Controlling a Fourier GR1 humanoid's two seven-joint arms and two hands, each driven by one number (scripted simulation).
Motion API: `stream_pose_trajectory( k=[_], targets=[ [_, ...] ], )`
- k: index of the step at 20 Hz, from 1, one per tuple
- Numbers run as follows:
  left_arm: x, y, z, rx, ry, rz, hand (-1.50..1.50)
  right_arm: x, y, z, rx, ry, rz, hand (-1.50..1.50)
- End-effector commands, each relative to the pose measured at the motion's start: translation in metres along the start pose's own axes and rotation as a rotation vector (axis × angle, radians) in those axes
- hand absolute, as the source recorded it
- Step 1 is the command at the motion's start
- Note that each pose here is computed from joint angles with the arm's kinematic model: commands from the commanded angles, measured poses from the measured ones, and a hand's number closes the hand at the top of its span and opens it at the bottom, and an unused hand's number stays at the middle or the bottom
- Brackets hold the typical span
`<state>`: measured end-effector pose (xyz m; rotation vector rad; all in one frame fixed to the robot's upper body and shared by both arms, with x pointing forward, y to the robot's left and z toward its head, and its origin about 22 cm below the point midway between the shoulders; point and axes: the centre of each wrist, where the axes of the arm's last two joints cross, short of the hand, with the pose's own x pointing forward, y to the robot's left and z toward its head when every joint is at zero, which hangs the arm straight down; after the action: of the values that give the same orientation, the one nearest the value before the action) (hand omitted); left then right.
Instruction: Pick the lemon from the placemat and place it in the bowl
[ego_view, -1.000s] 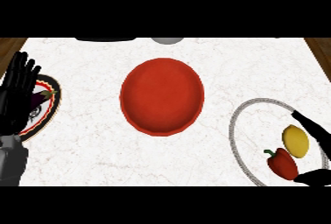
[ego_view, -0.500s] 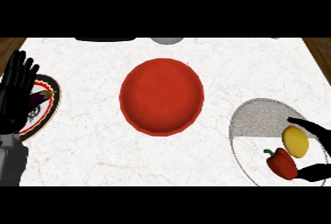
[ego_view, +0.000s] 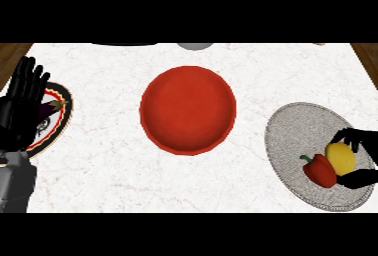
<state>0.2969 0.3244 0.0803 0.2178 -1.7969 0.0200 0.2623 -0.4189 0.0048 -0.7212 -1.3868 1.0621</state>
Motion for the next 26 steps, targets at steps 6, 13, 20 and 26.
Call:
stream_pose_trajectory(
  k=[6,13,20,26],
  targets=[
    [0.008,-0.028,-0.015,-0.095,-0.038,0.031,0.0,0.007,-0.106,-0.065,0.246,-0.034,0.337,1.5],
    [-0.001,-0.033,-0.01,-0.098,-0.026,0.019,0.0,0.001,-0.149,-0.081,0.116,-0.107,0.376,1.5],
    [0.012,-0.025,-0.016,-0.058,-0.023,0.022,0.0,0.016,-0.205,-0.093,0.018,-0.274,0.253,1.5],
    [0.0,-0.009,-0.012,-0.012,-0.01,-0.002,0.0,0.049,-0.237,-0.111,-0.093,-0.511,0.145,1.5]
  ],
)
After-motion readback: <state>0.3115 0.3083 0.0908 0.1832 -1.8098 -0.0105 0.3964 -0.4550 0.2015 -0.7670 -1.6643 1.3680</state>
